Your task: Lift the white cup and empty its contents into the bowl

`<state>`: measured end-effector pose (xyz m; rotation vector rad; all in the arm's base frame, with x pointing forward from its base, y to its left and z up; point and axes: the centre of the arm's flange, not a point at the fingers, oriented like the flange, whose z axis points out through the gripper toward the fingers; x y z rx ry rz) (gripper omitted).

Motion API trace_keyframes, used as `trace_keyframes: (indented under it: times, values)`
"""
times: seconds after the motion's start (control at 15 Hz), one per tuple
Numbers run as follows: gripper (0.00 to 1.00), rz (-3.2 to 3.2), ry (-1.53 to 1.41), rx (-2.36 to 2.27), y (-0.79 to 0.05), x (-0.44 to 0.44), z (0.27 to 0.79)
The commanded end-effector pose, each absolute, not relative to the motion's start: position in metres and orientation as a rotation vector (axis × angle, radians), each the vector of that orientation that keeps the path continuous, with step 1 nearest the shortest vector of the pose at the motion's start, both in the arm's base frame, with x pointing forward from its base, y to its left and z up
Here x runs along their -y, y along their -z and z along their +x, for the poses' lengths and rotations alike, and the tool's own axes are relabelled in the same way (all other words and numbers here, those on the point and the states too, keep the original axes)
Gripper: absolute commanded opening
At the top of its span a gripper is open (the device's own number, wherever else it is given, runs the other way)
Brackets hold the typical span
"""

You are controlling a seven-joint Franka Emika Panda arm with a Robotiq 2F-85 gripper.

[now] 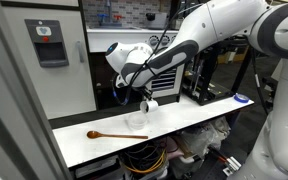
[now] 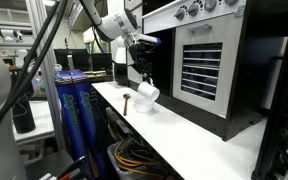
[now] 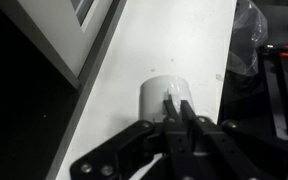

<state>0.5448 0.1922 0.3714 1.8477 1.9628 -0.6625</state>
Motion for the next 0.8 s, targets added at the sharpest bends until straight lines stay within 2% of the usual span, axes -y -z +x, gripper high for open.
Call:
trace_keyframes:
  times: [0.0,0.73]
  values:
    - [0.02,1.802,0.723,-1.958,-0.368,-0.195,0.556]
    - [0.02,1.705,0.803,-1.918,-0.36,-0.206,0.576]
